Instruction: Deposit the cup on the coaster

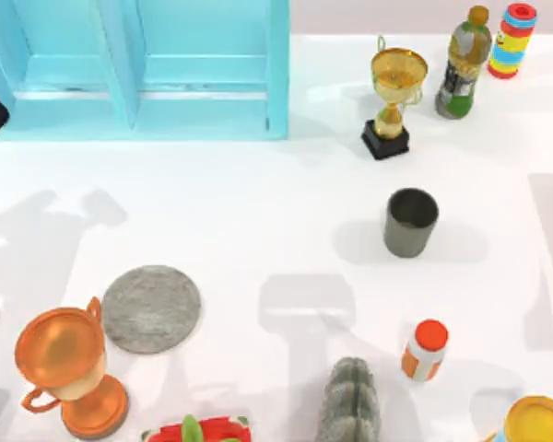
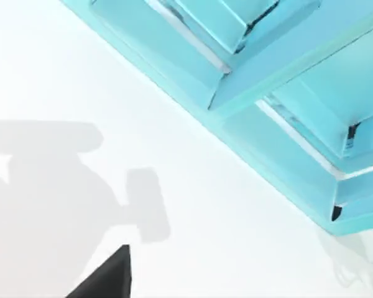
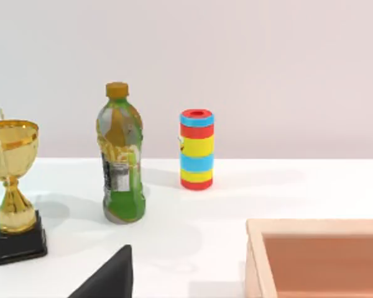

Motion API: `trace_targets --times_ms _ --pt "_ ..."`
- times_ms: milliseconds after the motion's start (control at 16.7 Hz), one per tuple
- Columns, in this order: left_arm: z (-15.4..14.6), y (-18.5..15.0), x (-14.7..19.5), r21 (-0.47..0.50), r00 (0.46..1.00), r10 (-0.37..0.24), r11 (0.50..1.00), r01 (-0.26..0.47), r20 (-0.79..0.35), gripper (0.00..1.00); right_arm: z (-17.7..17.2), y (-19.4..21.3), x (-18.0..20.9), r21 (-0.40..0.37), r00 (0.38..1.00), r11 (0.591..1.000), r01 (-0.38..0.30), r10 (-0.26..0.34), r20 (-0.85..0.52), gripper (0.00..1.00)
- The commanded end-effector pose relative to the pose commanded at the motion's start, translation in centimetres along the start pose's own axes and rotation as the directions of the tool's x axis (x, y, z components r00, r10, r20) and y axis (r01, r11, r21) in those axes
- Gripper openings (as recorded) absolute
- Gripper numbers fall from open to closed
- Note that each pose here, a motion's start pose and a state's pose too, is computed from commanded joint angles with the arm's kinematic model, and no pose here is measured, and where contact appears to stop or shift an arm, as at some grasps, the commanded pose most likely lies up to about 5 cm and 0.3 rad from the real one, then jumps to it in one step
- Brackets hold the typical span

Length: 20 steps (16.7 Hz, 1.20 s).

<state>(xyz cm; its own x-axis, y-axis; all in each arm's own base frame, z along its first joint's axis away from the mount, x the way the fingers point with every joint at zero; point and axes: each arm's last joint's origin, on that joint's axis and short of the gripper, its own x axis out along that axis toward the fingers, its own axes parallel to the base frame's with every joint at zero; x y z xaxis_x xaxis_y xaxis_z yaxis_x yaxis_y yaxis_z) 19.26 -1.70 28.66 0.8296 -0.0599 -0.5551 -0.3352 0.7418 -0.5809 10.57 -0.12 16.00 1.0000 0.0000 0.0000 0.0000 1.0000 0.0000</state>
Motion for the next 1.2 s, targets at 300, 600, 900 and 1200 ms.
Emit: trace_targets --times_ms 300,600,900,1200 --pt "2.4 -7.5 9.2 -0.337 0.917 0.209 0.883 -0.326 -0.34 1.0 0.0 0.0 0.0 0.0 1.0 1.0 0.0 0.0 0.0 1.0" --pt "-1.0 -14.6 17.6 -0.462 0.761 0.323 0.64 -0.614 -0.563 1.0 0.0 0.0 0.0 0.0 1.0 1.0 0.0 0.0 0.0 1.0" --pt "-8.2 -20.9 21.6 -0.473 0.635 0.362 0.442 -0.762 -0.683 1.0 0.0 0.0 0.0 0.0 1.0 1.0 0.0 0.0 0.0 1.0" --pt "-15.2 -25.4 21.0 -0.45 0.566 0.354 0.361 -0.817 -0.744 1.0 0.0 0.0 0.0 0.0 1.0 1.0 0.0 0.0 0.0 1.0"
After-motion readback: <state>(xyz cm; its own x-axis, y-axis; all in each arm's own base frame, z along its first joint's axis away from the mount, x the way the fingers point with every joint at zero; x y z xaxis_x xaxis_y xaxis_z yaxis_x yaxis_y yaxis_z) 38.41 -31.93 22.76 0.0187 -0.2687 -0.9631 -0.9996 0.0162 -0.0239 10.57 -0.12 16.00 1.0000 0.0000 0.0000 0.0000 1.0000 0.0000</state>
